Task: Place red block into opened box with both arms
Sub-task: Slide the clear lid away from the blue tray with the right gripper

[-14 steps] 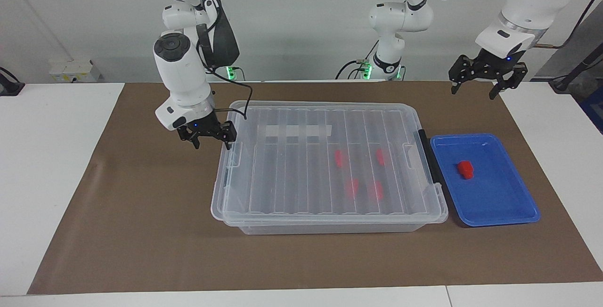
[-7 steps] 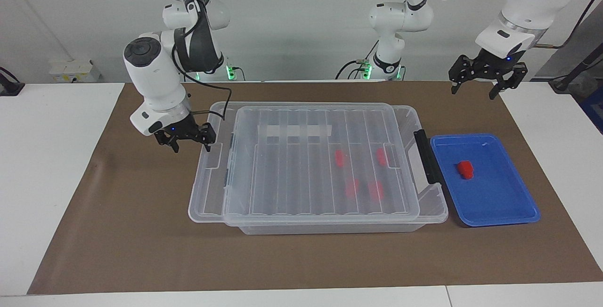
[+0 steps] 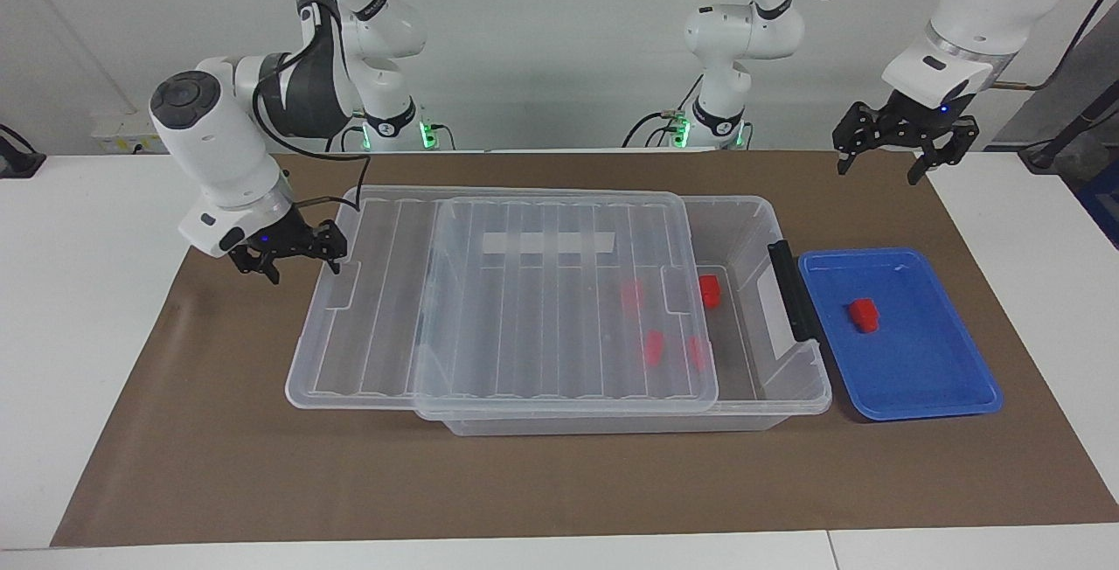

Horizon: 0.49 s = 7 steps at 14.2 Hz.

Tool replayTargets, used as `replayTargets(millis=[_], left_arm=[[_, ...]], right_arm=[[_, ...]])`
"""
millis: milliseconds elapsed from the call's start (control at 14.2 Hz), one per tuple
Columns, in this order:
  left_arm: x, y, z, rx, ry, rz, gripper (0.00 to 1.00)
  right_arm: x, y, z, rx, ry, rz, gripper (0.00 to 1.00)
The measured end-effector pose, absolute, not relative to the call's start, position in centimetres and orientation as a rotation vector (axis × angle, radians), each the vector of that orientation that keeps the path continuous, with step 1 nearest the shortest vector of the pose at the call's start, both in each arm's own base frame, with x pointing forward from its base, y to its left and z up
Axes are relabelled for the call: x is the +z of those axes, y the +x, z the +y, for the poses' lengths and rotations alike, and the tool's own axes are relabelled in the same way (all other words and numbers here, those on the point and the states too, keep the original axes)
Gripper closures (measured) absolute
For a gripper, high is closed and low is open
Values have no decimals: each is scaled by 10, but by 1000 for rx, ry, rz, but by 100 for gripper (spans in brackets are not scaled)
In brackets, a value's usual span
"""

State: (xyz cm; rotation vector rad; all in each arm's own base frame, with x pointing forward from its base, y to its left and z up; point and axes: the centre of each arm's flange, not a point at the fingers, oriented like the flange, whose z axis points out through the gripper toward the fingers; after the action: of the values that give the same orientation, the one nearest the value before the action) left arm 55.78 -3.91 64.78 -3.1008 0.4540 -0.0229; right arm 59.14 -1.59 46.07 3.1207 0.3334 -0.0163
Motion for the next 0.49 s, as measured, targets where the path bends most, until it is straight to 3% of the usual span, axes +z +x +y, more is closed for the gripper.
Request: replayTargets(millis=[492], left_arm=[[648,558,-39,-23,-3101,454,0]], right_arm=[[461,589,-55,-17,3077,625,3]])
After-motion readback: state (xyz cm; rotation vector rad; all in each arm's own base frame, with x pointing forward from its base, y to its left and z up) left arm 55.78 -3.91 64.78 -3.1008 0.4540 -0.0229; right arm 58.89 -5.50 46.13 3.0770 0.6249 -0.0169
